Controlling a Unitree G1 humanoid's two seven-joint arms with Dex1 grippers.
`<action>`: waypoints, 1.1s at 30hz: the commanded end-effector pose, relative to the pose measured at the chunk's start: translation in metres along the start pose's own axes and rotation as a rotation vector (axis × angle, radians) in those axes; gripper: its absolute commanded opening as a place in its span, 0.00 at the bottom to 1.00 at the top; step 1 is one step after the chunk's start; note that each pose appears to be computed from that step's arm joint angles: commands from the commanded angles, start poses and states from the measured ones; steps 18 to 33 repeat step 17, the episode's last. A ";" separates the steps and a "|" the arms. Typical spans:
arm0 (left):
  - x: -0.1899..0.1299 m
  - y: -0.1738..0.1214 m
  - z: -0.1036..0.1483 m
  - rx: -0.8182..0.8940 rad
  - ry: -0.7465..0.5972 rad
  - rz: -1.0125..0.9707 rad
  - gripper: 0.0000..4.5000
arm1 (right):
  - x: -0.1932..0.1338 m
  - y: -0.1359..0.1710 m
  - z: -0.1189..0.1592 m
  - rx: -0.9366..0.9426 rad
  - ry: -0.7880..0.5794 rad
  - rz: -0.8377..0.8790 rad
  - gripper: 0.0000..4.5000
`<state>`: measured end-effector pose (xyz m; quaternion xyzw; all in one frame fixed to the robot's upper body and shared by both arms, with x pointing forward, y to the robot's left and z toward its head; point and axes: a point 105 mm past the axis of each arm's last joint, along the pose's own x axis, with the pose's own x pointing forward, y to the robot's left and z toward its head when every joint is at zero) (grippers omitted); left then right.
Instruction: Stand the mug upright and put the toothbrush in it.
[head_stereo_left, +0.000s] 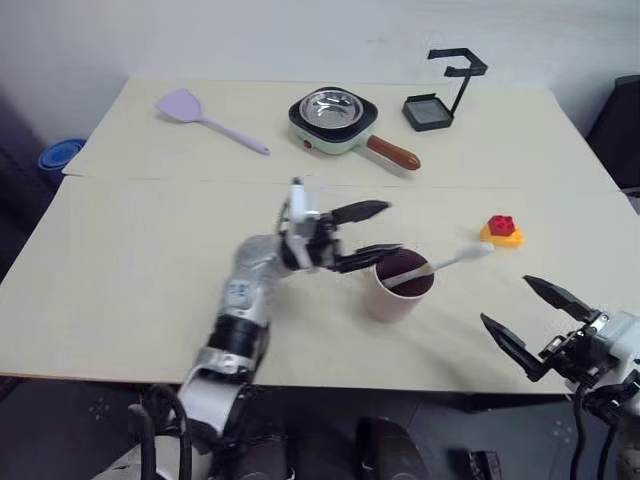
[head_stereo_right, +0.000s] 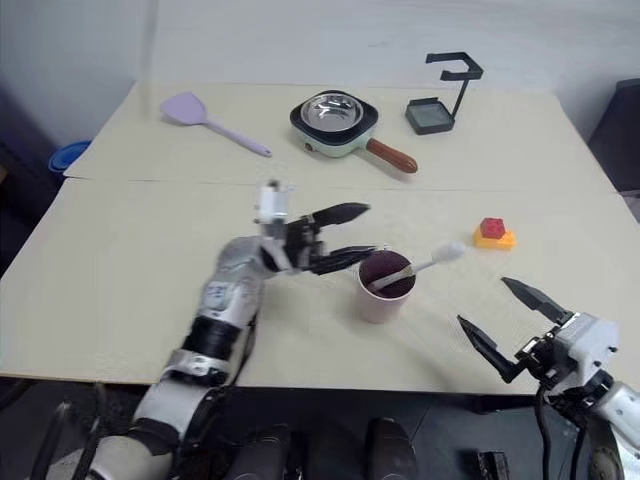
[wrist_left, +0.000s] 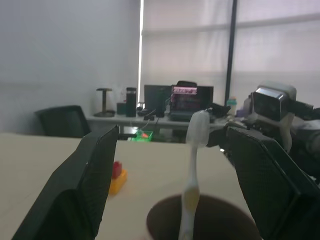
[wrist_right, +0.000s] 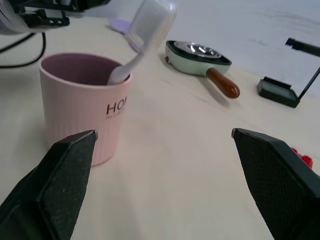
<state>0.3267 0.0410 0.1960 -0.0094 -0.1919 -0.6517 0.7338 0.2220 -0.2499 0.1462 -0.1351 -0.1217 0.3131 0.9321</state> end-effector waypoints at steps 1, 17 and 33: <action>-0.035 -0.004 0.020 0.138 0.118 0.026 0.81 | 0.009 -0.006 0.000 -0.026 -0.020 0.064 1.00; -0.211 -0.049 0.024 0.260 0.712 0.419 0.81 | 0.031 -0.019 -0.028 -0.030 0.055 0.407 1.00; -0.211 -0.049 0.024 0.260 0.712 0.419 0.81 | 0.031 -0.019 -0.028 -0.030 0.055 0.407 1.00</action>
